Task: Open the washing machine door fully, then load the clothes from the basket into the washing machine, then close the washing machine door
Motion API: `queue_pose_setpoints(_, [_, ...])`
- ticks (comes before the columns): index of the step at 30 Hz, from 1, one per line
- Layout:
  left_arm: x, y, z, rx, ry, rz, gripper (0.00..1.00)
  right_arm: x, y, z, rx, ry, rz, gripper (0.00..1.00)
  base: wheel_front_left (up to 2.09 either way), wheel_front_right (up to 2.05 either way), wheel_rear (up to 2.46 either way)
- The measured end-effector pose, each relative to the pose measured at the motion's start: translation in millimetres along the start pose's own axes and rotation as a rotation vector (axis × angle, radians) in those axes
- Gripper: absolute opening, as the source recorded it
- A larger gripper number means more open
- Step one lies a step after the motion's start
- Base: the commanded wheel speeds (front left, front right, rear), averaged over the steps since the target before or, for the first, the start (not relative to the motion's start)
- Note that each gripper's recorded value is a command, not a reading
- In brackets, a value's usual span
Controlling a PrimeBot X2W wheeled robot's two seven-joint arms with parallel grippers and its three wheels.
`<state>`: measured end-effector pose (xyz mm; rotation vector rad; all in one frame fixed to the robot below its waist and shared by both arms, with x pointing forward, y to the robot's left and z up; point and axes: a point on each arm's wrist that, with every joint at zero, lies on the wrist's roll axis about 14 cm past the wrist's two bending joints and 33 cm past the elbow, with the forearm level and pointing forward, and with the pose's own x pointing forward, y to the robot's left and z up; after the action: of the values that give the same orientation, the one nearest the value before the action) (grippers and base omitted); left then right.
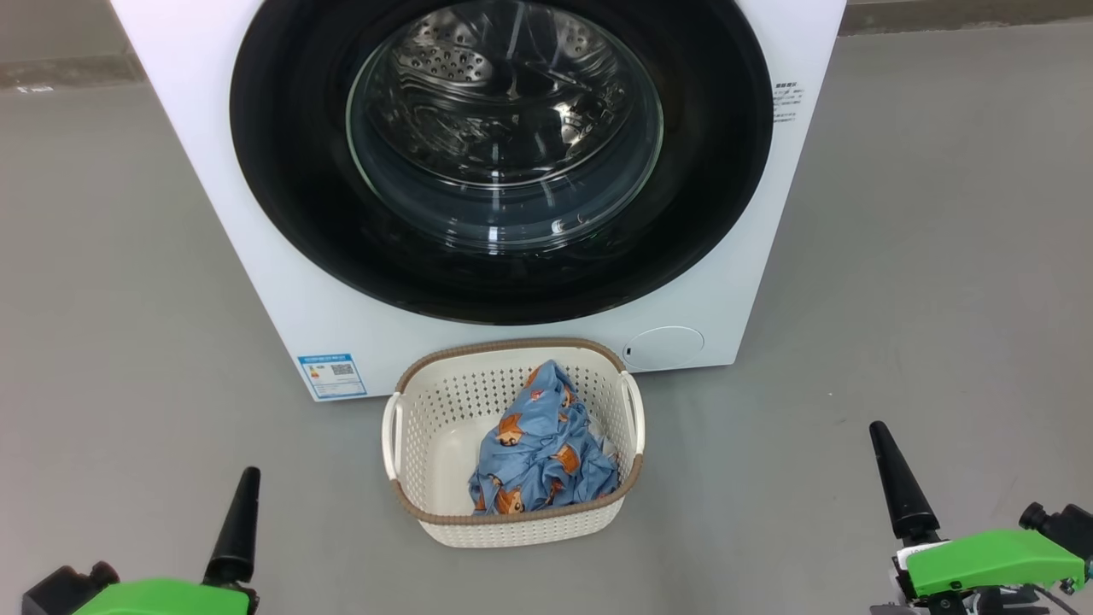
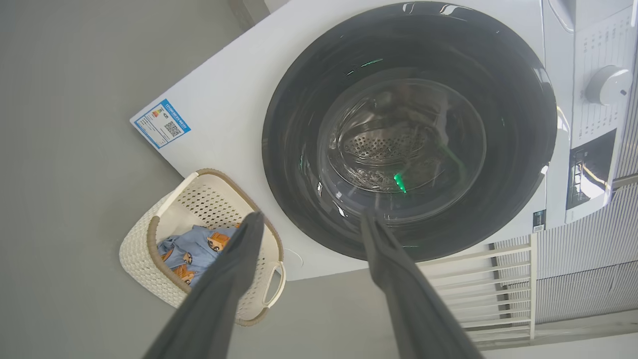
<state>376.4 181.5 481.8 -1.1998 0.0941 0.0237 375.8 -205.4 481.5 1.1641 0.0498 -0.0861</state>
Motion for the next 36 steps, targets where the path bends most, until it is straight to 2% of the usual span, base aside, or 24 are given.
queue_pose_setpoints(24, [3,-13,0,0.375,0.004,-0.059,1.0,3,9,0,-0.391,0.002,0.045,1.0,0.0,0.0,0.0])
queue_pose_setpoints(36, [3,-18,2,0.542,-0.011,-0.089,1.0,1,11,1,-0.545,-0.012,0.059,1.0,0.0,0.0,0.0])
